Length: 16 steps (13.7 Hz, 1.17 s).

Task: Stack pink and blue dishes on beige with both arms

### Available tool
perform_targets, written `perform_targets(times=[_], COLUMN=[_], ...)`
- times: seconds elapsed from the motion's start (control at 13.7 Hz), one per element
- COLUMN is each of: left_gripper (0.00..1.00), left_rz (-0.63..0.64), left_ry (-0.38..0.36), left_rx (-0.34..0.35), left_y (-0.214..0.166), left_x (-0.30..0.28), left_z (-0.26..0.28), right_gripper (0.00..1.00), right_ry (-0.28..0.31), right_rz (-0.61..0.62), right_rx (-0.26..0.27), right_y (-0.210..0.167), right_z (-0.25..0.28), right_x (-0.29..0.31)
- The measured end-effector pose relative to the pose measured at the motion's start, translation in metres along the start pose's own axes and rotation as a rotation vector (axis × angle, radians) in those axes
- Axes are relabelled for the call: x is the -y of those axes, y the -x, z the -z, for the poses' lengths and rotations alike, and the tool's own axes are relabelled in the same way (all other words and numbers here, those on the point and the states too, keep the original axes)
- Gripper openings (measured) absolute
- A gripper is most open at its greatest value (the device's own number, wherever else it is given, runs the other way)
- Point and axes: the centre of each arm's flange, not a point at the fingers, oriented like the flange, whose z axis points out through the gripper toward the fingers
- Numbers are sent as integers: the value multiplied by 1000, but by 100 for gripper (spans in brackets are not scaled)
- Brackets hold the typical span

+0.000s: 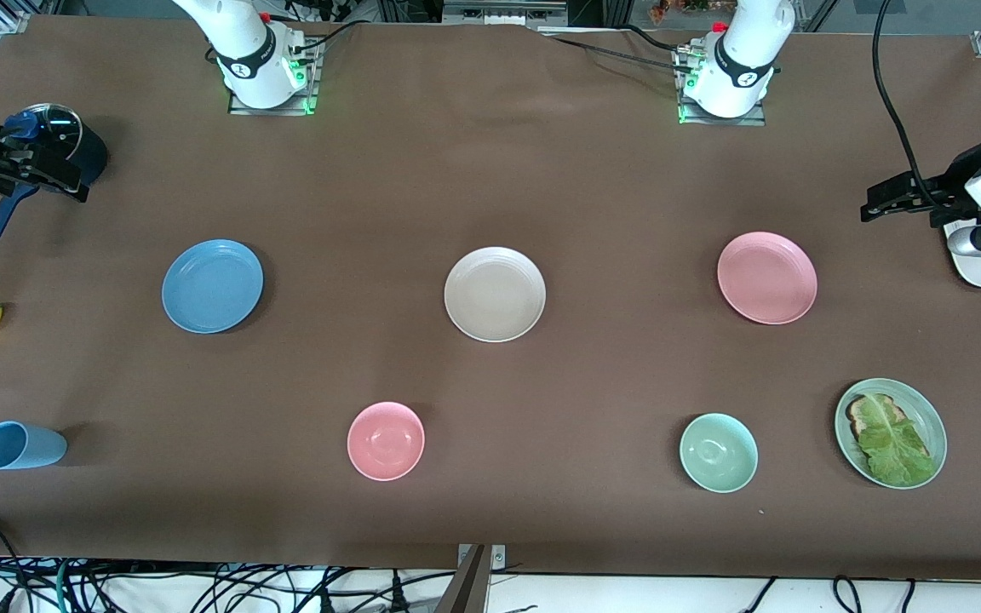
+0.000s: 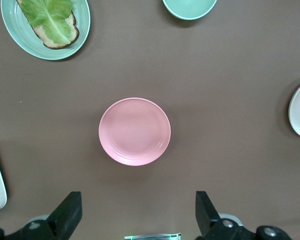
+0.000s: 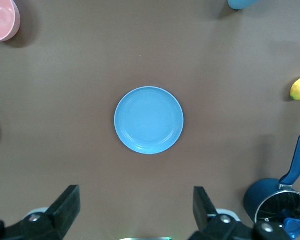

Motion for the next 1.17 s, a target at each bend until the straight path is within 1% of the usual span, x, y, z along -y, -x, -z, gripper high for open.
perform_targets(times=[0.44,0.66,0.88,1.17], left_gripper=[100,100,100,100], left_rz=[3,31,65,107], left_ry=[1,7,18,43], left_rx=[3,14,50,126], left_y=[-1,-3,-11,-27], left_x=[2,20,42,82], left_z=[-1,-7,-26,-69], right_gripper=[100,100,100,100], right_ry=[0,0,0,0], right_rz=[0,0,1,1], right_rx=[1,1,1,1], right_y=[0,0,0,0], right_z=[0,0,0,0], right_x=[0,0,0,0])
